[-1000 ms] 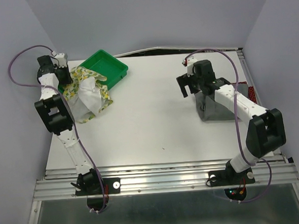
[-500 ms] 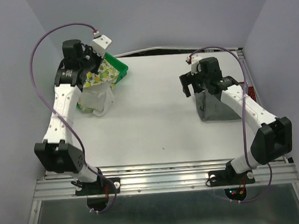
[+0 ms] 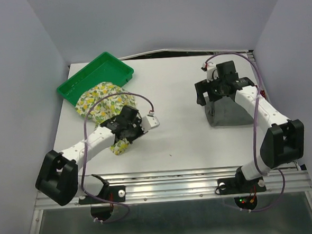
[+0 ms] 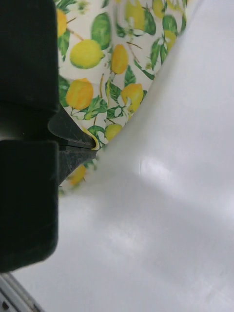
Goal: Fold and stack the skirts
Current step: Move the skirt to the center of the board
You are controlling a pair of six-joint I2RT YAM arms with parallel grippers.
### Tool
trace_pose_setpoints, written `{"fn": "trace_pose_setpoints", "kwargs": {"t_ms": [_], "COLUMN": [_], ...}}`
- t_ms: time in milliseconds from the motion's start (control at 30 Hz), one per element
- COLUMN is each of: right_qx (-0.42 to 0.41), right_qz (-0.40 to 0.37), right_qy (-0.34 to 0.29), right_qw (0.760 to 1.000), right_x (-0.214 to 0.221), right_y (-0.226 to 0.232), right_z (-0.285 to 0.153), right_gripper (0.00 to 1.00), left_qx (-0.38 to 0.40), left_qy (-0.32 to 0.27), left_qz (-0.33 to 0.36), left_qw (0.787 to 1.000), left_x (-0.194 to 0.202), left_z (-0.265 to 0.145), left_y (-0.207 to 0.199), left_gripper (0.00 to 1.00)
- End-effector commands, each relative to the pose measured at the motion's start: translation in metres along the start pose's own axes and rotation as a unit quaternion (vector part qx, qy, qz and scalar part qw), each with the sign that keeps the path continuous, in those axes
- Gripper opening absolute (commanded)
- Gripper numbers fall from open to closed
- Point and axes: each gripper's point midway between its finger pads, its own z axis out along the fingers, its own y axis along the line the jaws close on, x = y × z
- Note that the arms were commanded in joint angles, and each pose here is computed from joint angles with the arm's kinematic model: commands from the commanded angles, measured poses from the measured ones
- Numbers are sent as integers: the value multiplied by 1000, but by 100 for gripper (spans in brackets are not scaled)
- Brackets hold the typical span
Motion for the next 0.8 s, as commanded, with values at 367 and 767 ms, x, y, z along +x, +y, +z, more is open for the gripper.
{"fn": "trace_pose_setpoints", "kwargs": {"t_ms": [367,767], "right_qx": [-62,-111], "right_qz": [9,35], "right_qy": [26,40], "right_qw": [998,992], "right_x": [3,1], "right_y": [21,36], "right_z": [1,12], "right_gripper": [100,100], "left_qx": [29,-131], "left_qy": [-113,-116], "left_qz": [-51,-238], "left_qw": [992,956], "left_x": [-65,-16], "left_z": [-21,-87], "left_y": [16,217], "left_gripper": [69,77]}}
